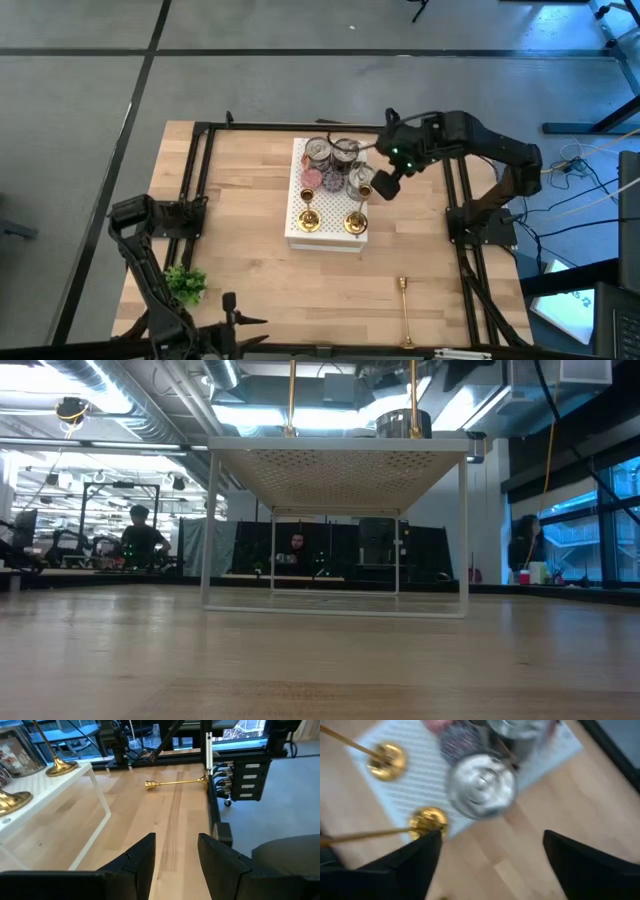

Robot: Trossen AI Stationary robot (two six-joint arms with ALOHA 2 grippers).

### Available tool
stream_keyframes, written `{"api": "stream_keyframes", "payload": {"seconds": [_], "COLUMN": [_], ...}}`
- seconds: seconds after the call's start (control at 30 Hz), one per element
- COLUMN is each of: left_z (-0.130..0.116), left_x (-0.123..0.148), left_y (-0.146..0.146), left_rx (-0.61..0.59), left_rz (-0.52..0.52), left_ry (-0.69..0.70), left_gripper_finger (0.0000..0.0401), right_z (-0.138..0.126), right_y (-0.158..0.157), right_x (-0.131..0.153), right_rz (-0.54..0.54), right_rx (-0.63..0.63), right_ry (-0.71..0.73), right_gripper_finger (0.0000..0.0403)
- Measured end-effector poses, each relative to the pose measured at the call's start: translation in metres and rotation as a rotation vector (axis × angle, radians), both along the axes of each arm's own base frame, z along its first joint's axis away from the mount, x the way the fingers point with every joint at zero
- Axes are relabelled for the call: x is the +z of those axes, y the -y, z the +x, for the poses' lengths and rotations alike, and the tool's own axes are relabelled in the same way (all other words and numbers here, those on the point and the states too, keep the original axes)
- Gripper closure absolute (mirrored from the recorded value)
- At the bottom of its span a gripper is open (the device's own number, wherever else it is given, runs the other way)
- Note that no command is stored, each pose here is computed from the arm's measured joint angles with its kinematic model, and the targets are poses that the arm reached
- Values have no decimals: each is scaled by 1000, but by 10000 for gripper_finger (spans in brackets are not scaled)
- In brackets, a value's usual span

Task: Pick & Place candle stick holders
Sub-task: Put the silver scented candle on the shelf

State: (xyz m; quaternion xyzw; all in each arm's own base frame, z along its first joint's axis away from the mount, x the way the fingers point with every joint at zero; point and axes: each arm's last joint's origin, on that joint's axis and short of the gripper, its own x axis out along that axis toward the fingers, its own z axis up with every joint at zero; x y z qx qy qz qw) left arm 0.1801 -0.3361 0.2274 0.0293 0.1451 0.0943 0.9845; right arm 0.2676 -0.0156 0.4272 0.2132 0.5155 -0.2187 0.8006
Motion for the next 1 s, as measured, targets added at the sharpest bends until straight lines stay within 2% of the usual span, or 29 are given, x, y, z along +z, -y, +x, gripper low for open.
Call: {"api": "stream_keyframes", "payload": {"seconds": [0.13,0.3,0.43,0.6,0.83,1.0], "left_z": [-6,-10,-11,-7,-4,-4], "left_x": [0,0,1,1,1,1], "left_y": [3,6,6,4,2,2], "left_rx": [-7,-18,-8,3,9,10], "left_rz": [-35,-43,-36,-35,-26,-26], "left_ry": [7,12,28,28,27,27], "left_gripper_finger": [258,258,258,258,258,258], "right_z": [-13,-46,-75,-99,-121,-119], "right_y": [-5,-19,-25,-27,-16,-12], "right_x": [-19,-37,-50,-72,-92,-108], "right_rz": [-72,-178,-282,-214,-253,-328], "right_rx": [-13,127,210,292,268,252], "right_ry": [-80,-153,-143,58,293,329], "right_gripper_finger": [141,292,367,394,396,397]}}
